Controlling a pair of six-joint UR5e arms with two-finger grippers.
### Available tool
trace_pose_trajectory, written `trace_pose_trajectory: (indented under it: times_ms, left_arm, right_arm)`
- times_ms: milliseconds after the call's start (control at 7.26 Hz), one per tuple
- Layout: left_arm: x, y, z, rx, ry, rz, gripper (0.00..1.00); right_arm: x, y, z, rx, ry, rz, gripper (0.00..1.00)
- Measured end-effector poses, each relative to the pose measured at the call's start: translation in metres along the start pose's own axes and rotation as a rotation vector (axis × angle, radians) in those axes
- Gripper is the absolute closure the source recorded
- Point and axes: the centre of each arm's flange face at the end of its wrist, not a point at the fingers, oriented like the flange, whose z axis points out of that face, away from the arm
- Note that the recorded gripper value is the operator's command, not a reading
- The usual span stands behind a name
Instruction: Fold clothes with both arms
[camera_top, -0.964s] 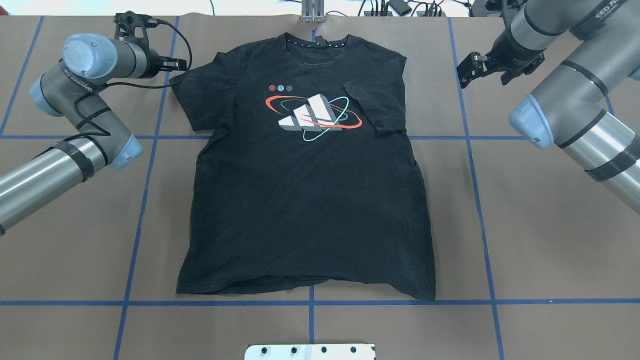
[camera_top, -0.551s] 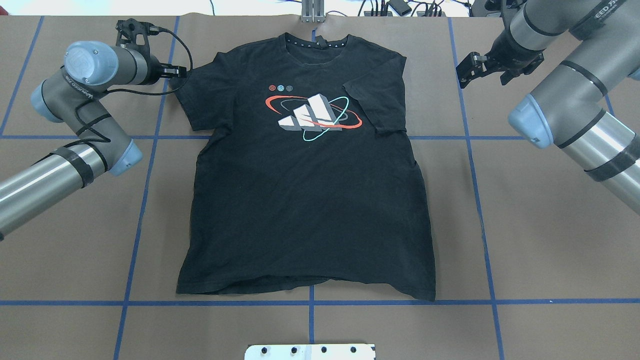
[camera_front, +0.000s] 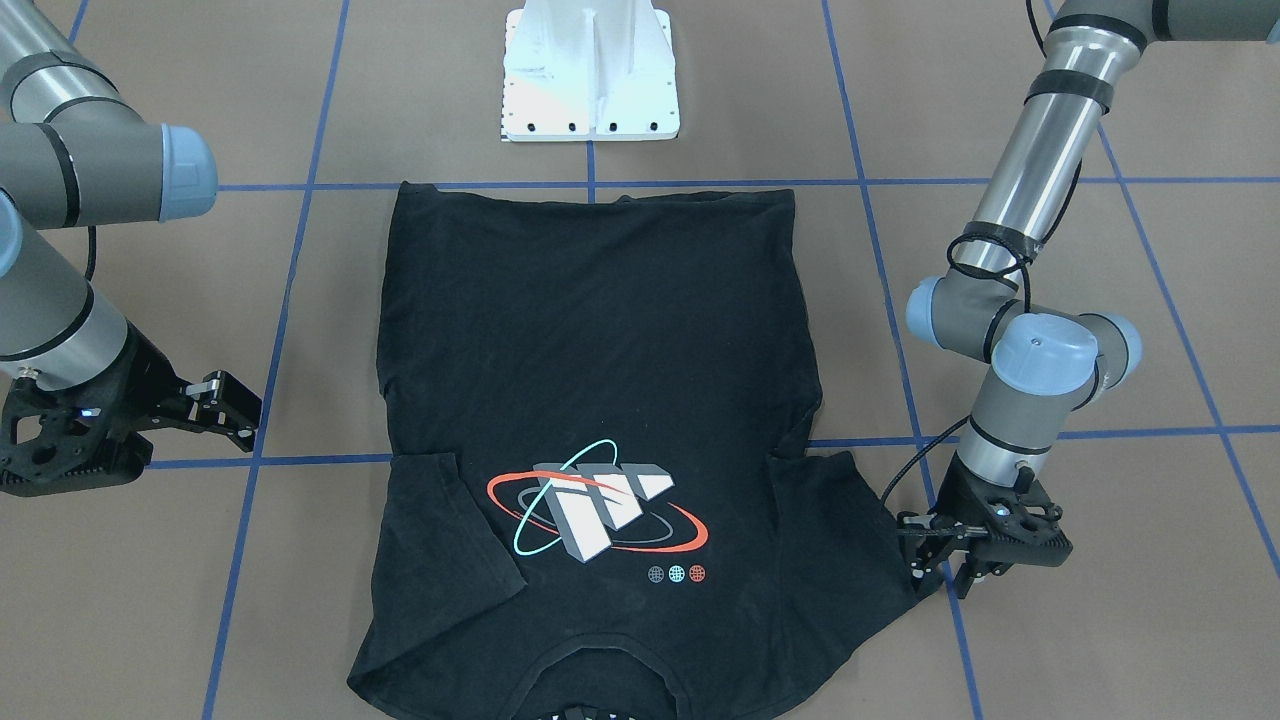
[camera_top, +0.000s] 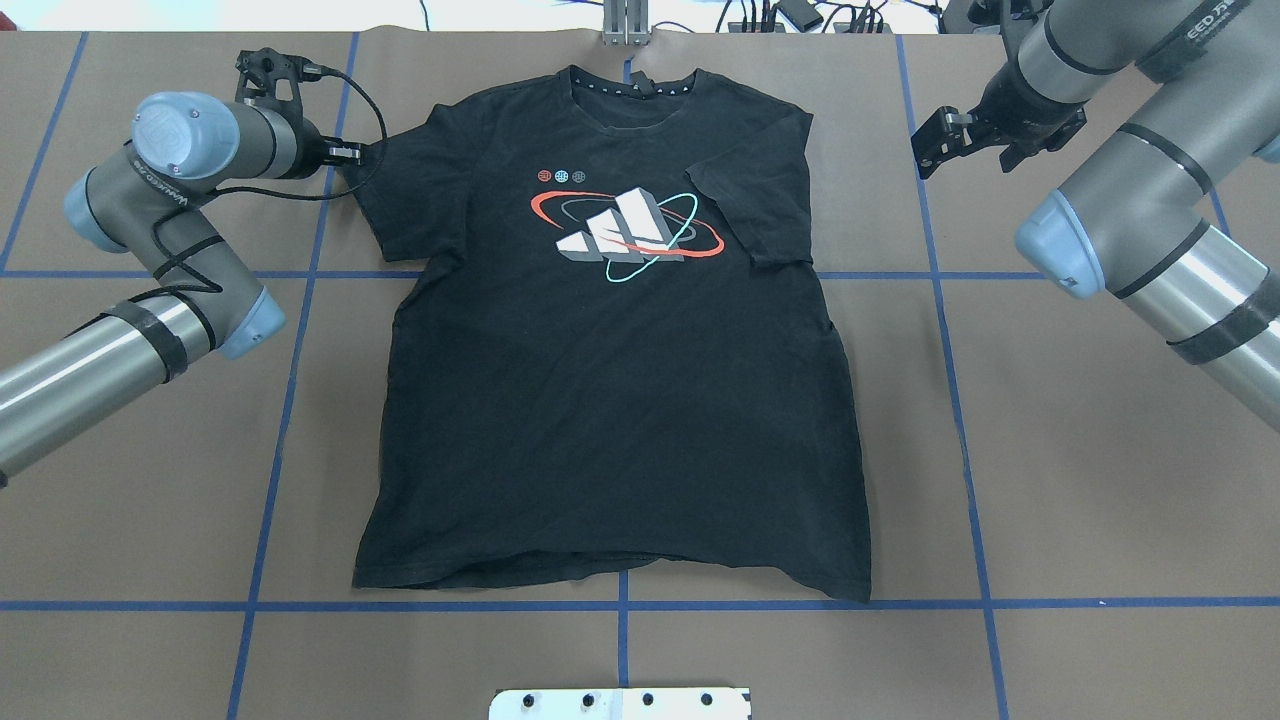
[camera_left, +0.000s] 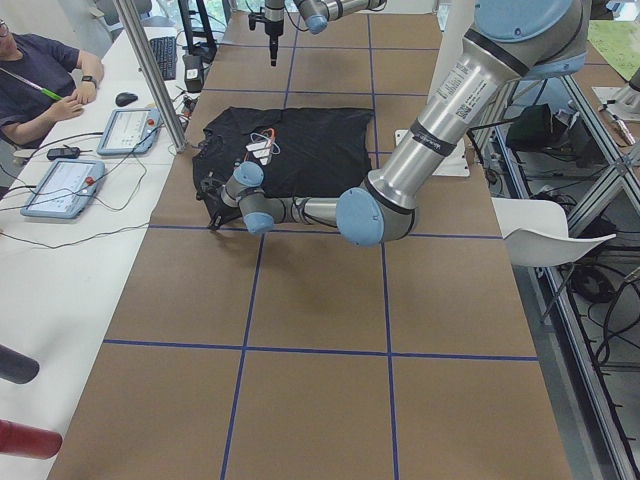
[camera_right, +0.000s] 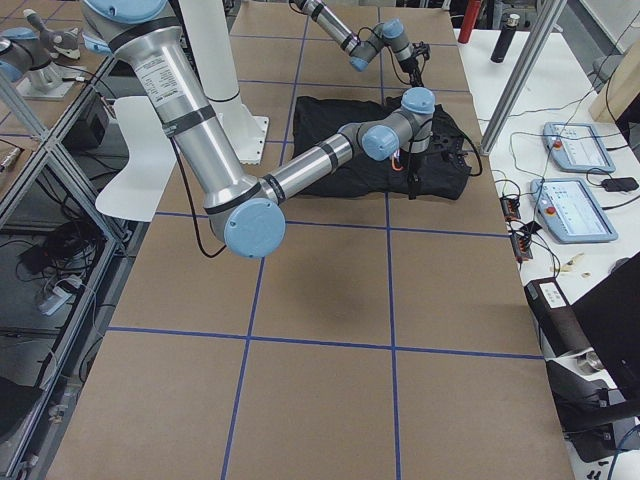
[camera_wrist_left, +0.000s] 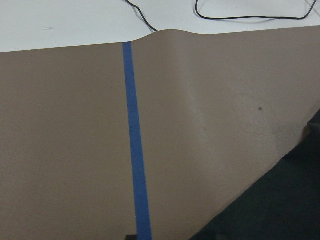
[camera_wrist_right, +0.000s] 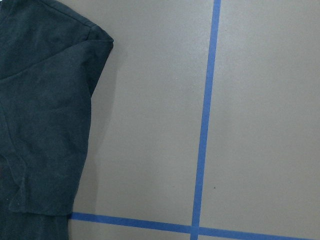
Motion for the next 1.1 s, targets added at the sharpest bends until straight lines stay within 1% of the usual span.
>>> trace_pose_trajectory:
  times_ms: [413,551,688,1101]
  left_arm:
    - [0.0004,0.0002,-0.0004,-0.001,0.002,0.001,0.57]
    - [0.0009,0.0,-0.0009,-0.001,0.003,0.001,0.82]
    - [0.0013,-0.0003,-0.0012,0.0,0.004,0.001,1.0]
    - [0.0018,-0.0007,-0.0017,0.001,0.004,-0.001,1.0]
  right_arm:
    - [-0.001,-0.0006,0.0013,-0.002,0.001,0.004,0.0]
    - [-0.0011,-0.0006,0.0022,-0.003,0.001,0.005,0.0]
    - [-0.0014,-0.0005,0.0025,-0.004,0.001,0.005,0.0]
    - [-0.0016,-0.0004,0.0029,-0.005,0.001,0.005,0.0]
